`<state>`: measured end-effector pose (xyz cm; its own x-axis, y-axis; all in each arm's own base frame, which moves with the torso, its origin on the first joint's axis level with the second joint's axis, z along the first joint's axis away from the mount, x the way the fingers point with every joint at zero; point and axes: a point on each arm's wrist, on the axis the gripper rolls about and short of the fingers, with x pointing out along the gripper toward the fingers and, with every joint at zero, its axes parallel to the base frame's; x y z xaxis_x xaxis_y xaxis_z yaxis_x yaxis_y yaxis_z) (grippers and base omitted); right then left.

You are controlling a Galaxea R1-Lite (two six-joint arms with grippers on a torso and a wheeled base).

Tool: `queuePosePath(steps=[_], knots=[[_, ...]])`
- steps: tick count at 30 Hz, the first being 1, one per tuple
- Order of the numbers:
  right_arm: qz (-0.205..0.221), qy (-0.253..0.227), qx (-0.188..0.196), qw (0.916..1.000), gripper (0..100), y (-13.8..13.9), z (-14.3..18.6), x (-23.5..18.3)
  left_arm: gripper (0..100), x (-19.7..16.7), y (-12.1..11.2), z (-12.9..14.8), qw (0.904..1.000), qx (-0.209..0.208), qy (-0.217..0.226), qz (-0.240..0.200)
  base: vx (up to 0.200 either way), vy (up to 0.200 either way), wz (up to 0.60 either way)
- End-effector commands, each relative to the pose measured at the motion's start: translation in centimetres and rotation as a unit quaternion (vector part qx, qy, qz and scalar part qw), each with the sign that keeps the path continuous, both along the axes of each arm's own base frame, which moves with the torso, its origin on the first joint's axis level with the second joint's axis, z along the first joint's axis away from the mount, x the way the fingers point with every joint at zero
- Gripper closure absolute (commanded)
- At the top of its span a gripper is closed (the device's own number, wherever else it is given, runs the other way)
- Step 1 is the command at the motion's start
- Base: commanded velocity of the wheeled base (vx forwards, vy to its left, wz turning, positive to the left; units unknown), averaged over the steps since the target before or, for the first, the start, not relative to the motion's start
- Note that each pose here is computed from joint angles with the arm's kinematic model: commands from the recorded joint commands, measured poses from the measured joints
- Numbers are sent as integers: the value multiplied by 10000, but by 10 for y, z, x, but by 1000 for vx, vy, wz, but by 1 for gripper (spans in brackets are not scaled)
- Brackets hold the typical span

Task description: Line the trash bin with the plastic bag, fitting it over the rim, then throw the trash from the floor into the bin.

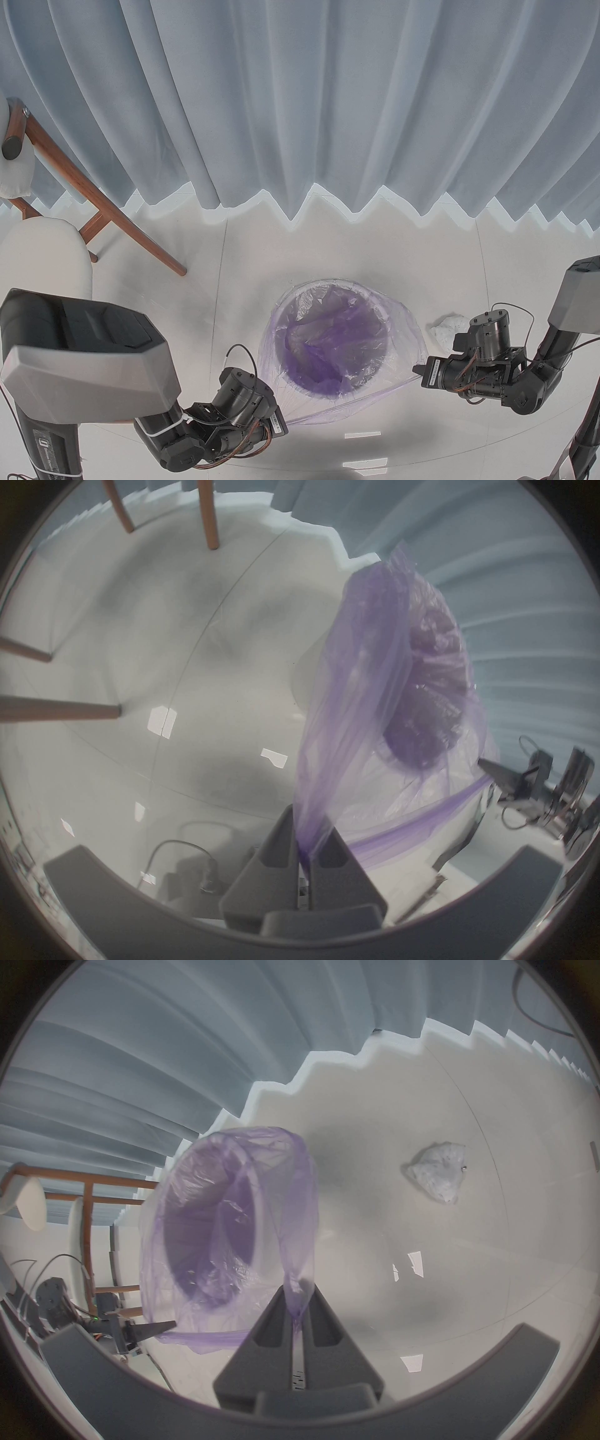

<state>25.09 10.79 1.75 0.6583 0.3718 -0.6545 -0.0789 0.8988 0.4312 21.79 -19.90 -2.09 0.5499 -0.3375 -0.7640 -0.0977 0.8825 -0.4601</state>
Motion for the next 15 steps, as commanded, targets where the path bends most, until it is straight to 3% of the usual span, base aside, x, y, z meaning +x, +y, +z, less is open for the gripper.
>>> queuePosePath(steps=[1, 4, 15], knots=[[-51, 350, -337, 9988, 100, 3, -27, -1, 100, -4, 3, -19, 9986, 501, 98, -151, 0, 0, 0], [-94, 231, -378, 9990, 100, 6, -36, 6, 100, -1, 5, -30, 9956, 919, -67, -186, 0, 0, 0], [-321, -91, -624, 9975, 100, 15, -64, 31, 100, 24, -1, -45, 9872, 1420, -456, -558, 0, 0, 0]])
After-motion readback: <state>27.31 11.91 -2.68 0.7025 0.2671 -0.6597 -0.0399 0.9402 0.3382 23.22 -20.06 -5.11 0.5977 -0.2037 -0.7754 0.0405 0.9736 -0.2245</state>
